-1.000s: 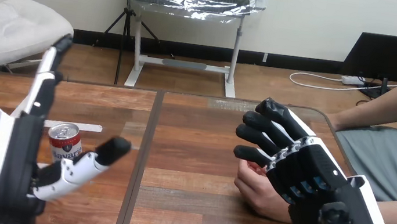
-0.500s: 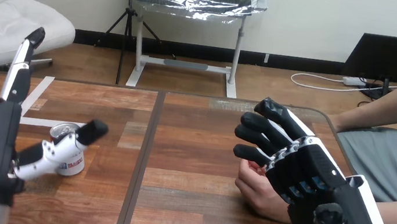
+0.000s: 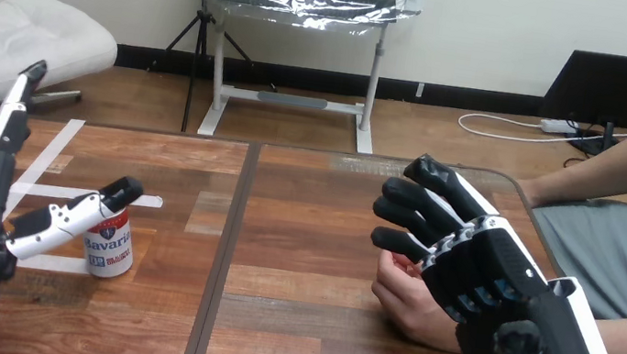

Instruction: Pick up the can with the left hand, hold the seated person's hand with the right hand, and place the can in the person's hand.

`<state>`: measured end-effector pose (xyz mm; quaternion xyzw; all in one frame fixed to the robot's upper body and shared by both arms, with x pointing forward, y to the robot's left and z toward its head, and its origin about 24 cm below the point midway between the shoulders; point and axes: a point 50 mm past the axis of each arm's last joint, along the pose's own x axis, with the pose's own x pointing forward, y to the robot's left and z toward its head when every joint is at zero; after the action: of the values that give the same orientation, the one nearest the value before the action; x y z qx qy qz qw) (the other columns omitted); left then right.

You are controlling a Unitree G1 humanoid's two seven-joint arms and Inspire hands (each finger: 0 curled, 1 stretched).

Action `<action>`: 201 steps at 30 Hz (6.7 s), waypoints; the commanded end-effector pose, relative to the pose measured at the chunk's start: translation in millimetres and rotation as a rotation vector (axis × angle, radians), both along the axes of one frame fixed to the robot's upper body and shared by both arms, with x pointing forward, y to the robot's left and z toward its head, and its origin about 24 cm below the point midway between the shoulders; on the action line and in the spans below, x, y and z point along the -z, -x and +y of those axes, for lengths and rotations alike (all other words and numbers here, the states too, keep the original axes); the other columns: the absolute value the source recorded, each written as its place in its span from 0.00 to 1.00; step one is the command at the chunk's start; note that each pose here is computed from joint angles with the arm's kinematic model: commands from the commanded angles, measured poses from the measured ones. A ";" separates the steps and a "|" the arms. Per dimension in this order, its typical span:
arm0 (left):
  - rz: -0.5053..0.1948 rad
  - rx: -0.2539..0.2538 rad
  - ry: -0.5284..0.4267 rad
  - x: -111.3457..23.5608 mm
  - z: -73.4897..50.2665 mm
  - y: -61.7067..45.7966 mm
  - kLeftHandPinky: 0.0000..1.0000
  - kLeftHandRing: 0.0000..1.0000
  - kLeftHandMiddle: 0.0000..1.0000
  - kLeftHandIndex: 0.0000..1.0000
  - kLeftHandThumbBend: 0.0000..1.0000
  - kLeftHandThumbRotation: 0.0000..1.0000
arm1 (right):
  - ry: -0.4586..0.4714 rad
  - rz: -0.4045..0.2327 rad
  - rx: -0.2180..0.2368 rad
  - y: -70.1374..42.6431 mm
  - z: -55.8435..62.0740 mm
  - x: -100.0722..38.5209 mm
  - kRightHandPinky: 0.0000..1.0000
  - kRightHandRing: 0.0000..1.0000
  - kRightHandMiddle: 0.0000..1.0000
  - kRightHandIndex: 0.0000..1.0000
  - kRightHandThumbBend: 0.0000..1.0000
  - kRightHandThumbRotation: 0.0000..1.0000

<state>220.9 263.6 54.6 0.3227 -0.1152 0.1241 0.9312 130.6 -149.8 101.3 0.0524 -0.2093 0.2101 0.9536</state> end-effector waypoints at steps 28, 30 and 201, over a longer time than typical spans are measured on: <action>0.082 -0.051 -0.068 -6.4 26.4 -57.6 0.82 0.90 0.93 0.94 0.93 0.54 | -0.007 -0.085 0.006 -3.4 0.1 -11.8 0.78 0.83 0.85 0.87 0.76 0.81; 0.090 -0.053 -0.071 -5.9 26.7 -59.1 0.82 0.90 0.92 0.94 0.93 0.54 | -0.007 -0.086 0.006 -3.3 0.2 -11.8 0.77 0.83 0.85 0.87 0.77 0.81; 0.500 -0.045 -0.219 15.6 6.2 -104.3 0.59 0.68 0.71 0.70 0.86 0.08 | -0.037 -0.120 -0.007 -7.0 0.9 -15.7 0.64 0.75 0.78 0.81 0.94 0.85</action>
<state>297.7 279.2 1.9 0.4308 0.1830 0.0366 0.8829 133.8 -149.2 105.8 0.0529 -0.2286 0.2129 0.9485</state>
